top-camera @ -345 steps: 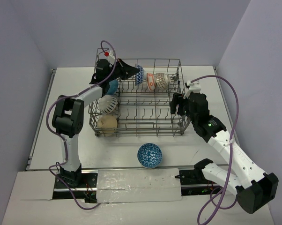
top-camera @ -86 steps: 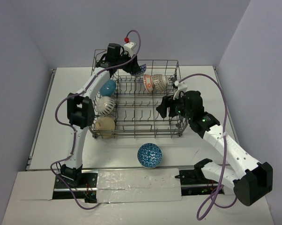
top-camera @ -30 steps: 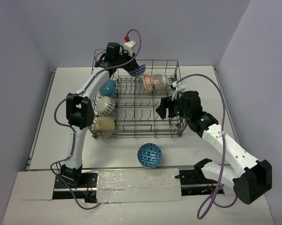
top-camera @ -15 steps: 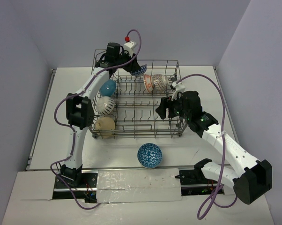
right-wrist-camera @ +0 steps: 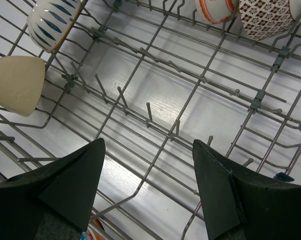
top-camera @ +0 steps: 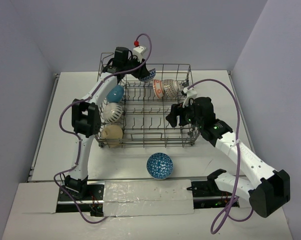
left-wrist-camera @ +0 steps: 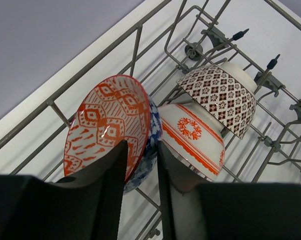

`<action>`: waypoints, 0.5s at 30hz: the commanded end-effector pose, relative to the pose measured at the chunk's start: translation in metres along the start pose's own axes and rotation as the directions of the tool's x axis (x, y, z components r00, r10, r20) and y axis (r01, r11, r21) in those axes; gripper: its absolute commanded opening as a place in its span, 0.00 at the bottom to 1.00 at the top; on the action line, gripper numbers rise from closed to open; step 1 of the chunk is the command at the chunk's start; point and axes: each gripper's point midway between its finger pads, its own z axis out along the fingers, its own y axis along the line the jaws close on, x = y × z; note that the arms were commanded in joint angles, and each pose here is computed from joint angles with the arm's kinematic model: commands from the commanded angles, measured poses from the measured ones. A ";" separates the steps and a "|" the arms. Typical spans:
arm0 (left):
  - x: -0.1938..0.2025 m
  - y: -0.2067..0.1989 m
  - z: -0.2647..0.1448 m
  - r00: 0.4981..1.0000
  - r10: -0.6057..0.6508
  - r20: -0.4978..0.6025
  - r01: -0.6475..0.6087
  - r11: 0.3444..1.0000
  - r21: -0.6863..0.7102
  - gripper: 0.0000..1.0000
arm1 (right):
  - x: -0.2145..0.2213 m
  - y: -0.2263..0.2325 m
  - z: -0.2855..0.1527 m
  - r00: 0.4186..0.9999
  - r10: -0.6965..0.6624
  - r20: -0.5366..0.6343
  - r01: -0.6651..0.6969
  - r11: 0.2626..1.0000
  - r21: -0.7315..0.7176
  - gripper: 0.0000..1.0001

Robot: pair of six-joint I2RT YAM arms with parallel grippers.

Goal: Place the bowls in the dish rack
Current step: Pick up the bowl from the dish rack.

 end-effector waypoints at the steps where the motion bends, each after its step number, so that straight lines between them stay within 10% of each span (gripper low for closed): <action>1: 0.019 -0.016 0.008 0.998 -0.015 -0.059 0.018 0.998 0.057 0.32 | -0.013 0.003 0.001 0.999 -0.024 0.028 0.025 1.000 -0.004 0.78; 13: 0.013 -0.020 0.004 0.999 -0.013 -0.043 0.016 0.998 0.066 0.15 | -0.012 0.003 0.002 0.999 -0.027 0.025 0.027 1.000 -0.003 0.78; 15: 0.009 -0.023 0.002 0.999 -0.015 -0.037 0.018 0.997 0.075 0.00 | -0.012 0.003 0.001 0.999 -0.026 0.025 0.026 1.000 -0.003 0.78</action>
